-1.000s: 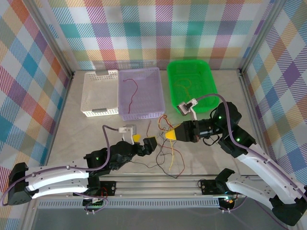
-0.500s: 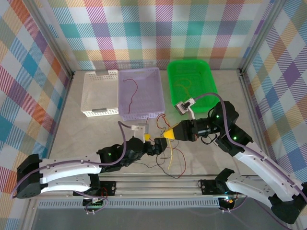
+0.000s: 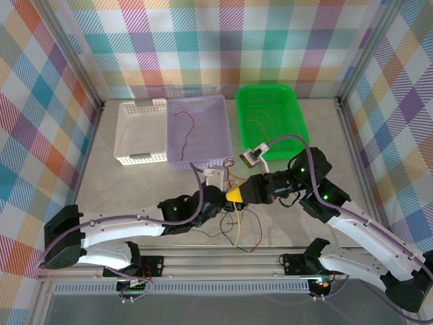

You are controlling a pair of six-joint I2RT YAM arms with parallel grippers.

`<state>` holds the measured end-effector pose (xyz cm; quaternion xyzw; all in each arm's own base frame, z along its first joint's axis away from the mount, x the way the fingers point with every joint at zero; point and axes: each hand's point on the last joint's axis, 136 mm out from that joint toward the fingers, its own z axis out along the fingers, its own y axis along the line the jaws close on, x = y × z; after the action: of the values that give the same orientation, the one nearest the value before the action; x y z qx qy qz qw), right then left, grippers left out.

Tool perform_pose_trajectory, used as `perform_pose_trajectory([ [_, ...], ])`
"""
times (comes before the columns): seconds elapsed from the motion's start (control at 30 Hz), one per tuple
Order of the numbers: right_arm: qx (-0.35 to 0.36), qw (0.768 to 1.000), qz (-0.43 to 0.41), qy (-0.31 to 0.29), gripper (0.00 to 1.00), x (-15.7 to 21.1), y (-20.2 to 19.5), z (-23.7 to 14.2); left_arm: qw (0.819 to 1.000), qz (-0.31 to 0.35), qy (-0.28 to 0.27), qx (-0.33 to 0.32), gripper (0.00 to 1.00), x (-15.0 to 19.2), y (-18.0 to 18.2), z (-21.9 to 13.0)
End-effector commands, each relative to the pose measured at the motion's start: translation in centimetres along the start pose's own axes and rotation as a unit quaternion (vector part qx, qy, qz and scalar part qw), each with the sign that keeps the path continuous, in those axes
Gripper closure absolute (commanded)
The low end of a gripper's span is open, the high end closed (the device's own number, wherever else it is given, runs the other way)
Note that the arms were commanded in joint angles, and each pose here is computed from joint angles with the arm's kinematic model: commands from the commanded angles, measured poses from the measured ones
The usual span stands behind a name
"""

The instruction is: Untangle the cables

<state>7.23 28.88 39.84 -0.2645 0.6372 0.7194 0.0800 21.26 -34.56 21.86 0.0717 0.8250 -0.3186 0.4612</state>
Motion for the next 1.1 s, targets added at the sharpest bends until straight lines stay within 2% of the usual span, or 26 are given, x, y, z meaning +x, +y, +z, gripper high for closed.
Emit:
perform_pose_trajectory([
  [0.0, -0.009, 1.000, -0.024, -0.008, 1.00, -0.3, 1.0, 0.0, 1.000, 0.017, -0.014, -0.011, 0.21, -1.4, -0.6, 0.4],
  [0.23, 0.020, 0.999, -0.030, -0.023, 1.00, -0.4, 0.8, -0.4, 1.000, 0.005, 0.003, 0.009, 0.70, -0.1, -0.4, 0.1],
  [0.33, 0.029, 0.999, -0.033, -0.030, 1.00, -0.8, 0.7, -0.4, 1.000, -0.002, 0.012, 0.026, 0.98, 0.4, -0.5, -0.4],
  [0.37, 0.033, 0.998, -0.034, -0.033, 1.00, -1.0, 0.7, -0.4, 0.999, -0.006, 0.014, 0.030, 1.00, 0.5, -0.5, -0.6],
  [0.57, 0.064, 0.995, -0.040, -0.061, 1.00, -2.7, 0.1, -1.0, 0.996, -0.015, 0.040, 0.073, 1.00, 1.5, -1.4, -1.6],
  [0.73, 0.111, 0.988, -0.004, -0.103, 0.99, -4.7, -2.9, -3.0, 0.991, -0.029, 0.051, 0.117, 1.00, 2.3, -2.4, -3.2],
  [0.87, 0.142, 0.980, 0.023, -0.135, 0.94, -5.9, -5.2, -4.8, 0.986, -0.029, 0.065, 0.148, 1.00, 3.1, -3.1, -4.8],
  [1.0, 0.136, 0.980, 0.038, -0.140, 0.96, -6.6, -6.1, -5.3, 0.984, -0.021, 0.074, 0.159, 1.00, 3.8, -3.2, -6.0],
  [1.03, 0.138, 0.980, 0.039, -0.141, 1.00, -6.6, -6.4, -5.4, 0.984, -0.023, 0.071, 0.161, 1.00, 3.8, -3.1, -6.4],
  [1.07, 0.140, 0.979, 0.039, -0.141, 1.00, -6.5, -6.6, -5.4, 0.984, -0.028, 0.066, 0.166, 1.00, 3.7, -2.9, -6.8],
])
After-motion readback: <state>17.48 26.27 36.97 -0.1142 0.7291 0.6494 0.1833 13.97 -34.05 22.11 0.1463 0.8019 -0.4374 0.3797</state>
